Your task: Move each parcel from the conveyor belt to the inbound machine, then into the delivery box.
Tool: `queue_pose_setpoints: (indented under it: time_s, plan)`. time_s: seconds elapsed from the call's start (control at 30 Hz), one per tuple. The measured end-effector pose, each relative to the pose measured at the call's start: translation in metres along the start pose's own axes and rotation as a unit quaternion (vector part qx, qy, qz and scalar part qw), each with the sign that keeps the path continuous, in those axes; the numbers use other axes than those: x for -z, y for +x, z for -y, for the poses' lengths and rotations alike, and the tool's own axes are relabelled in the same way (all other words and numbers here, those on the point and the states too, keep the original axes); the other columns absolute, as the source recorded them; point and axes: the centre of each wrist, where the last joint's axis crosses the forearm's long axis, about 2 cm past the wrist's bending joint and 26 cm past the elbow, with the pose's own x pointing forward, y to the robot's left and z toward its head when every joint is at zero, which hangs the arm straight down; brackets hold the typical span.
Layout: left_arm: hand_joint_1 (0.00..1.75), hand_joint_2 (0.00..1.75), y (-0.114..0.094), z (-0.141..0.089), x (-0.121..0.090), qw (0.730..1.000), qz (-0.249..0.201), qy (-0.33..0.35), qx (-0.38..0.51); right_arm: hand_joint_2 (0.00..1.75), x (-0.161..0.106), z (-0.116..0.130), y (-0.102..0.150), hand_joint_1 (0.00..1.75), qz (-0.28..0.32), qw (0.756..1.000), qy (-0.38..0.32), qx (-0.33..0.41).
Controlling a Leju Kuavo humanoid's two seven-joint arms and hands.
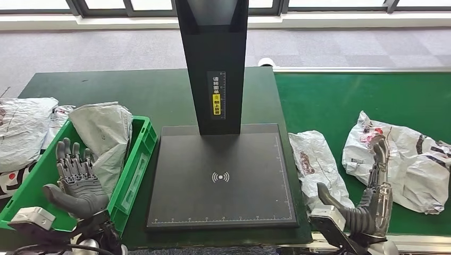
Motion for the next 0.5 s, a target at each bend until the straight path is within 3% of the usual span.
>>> queue_pose_setpoints:
  time_s: [0.17, 0.5]
  plan:
    - [0.0, 0.0, 0.006, 0.022, -0.009, 0.996, -0.002, -0.086, -0.038, 1.75, -0.006, 0.005, -0.02, 0.0, -0.053, 0.995, 0.004, -0.087]
    - [0.0, 0.0, 0.01, 0.032, -0.014, 0.993, -0.003, -0.107, -0.052, 1.75, -0.013, 0.006, -0.032, 0.0, -0.084, 0.991, 0.006, -0.105]
